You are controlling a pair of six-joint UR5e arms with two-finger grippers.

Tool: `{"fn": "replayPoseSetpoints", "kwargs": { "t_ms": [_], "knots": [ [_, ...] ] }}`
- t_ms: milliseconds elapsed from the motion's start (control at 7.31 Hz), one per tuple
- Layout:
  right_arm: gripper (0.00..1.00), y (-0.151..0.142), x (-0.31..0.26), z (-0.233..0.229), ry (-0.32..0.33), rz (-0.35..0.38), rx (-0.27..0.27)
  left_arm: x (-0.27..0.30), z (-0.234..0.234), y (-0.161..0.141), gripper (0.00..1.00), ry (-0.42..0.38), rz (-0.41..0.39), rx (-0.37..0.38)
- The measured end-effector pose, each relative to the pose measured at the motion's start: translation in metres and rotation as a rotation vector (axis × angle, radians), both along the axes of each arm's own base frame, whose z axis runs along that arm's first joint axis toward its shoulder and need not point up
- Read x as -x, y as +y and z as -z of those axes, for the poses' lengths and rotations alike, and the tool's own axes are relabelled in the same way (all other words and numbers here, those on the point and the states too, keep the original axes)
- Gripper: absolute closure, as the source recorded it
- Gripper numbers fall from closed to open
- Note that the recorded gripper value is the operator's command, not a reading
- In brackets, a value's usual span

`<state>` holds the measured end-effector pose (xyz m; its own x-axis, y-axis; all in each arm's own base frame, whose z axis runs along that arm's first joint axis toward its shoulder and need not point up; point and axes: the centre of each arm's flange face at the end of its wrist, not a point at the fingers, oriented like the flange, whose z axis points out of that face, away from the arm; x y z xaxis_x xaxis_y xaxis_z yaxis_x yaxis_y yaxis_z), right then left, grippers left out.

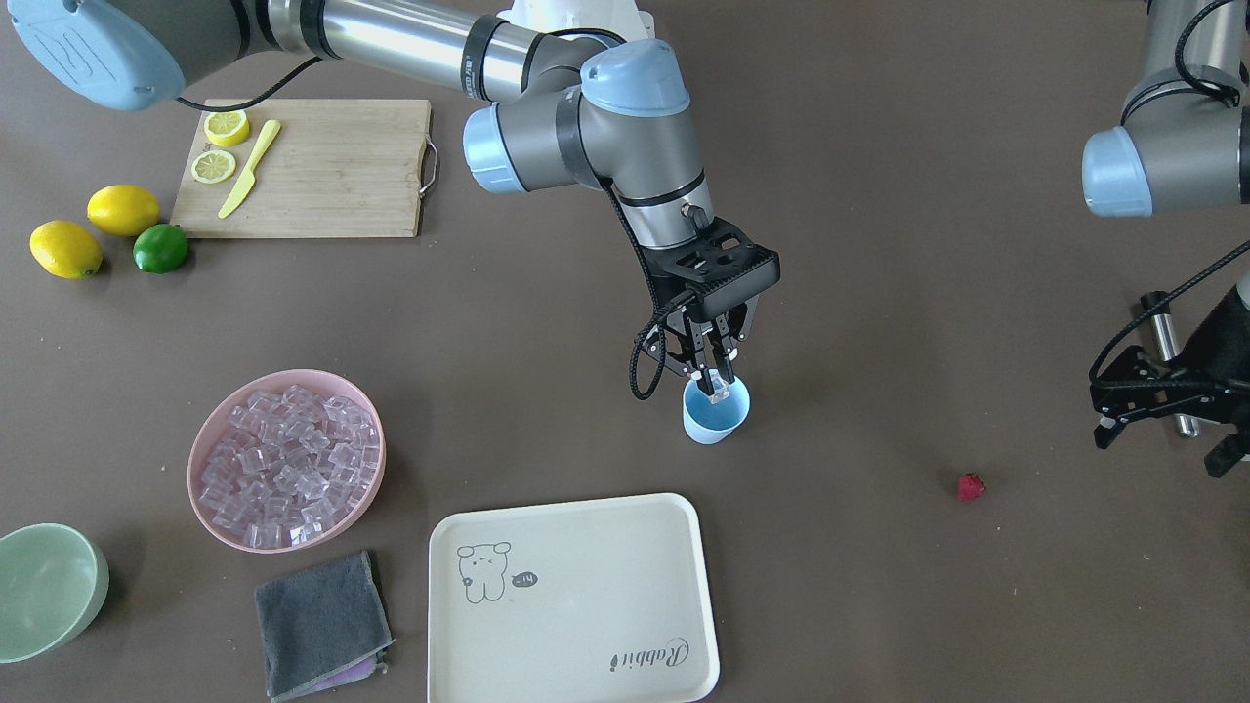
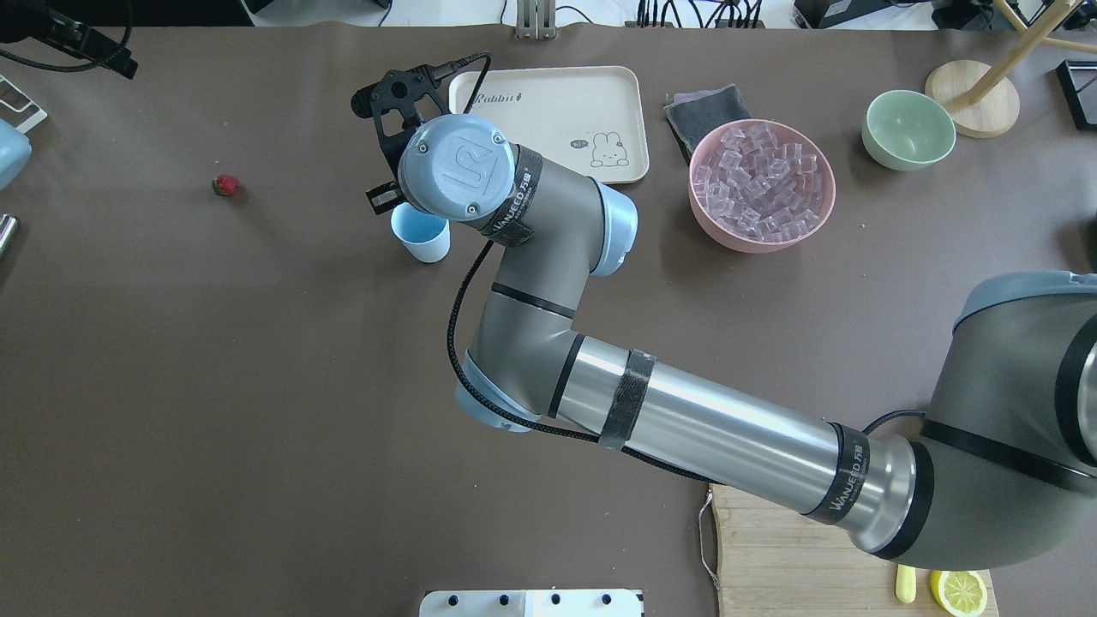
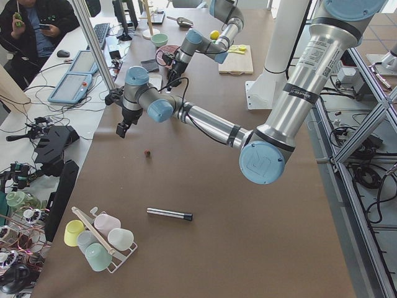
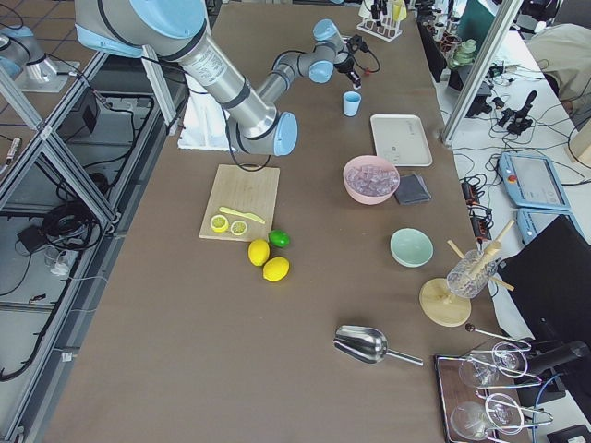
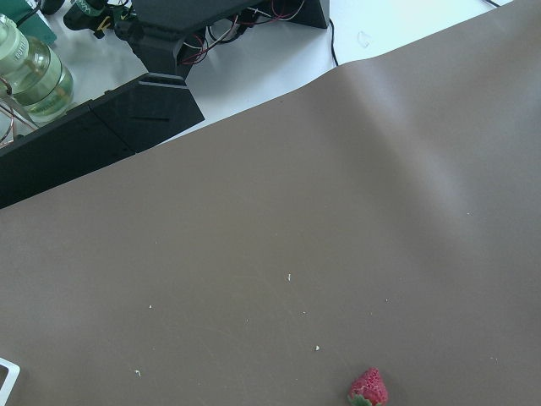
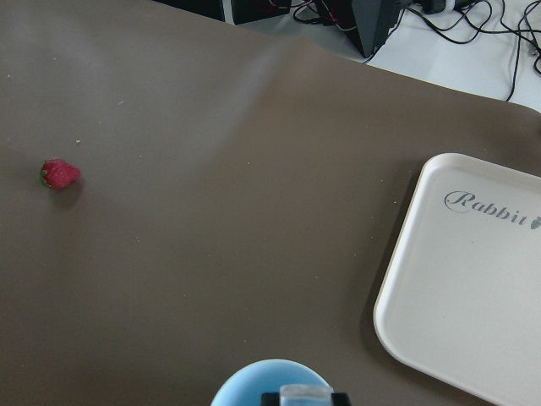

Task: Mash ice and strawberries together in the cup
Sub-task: 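Open the right gripper above the cup to drop the ice cube, then move the right gripper back over the pink ice bowl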

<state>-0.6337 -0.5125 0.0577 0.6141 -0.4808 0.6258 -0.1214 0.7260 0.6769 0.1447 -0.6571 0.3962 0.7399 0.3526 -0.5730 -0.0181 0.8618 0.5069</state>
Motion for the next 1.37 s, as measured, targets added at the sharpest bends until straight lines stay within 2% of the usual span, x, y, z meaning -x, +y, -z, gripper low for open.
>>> {"fn": "replayPoseSetpoints", "kwargs": {
  "t_ms": [547,684,821,1094,1368],
  "knots": [
    [1.00,0.000,0.034,-0.009,0.029,0.021,0.006,0.002,-0.009,-0.004,0.02,-0.028,0.021,0.007],
    [0.97,-0.004,0.039,-0.016,0.034,0.024,-0.004,0.001,-0.011,-0.005,0.02,-0.029,0.022,0.008],
    [0.01,-0.007,0.040,-0.020,0.046,0.032,-0.022,0.001,-0.014,-0.006,0.02,-0.029,0.022,0.006],
    [0.00,-0.012,0.037,-0.019,0.052,0.038,-0.045,0.001,-0.016,-0.008,0.02,-0.027,0.023,0.000],
    [0.00,-0.017,0.025,-0.011,0.030,0.033,-0.060,0.000,-0.015,-0.008,0.02,-0.025,0.023,-0.006]
  ]
}}
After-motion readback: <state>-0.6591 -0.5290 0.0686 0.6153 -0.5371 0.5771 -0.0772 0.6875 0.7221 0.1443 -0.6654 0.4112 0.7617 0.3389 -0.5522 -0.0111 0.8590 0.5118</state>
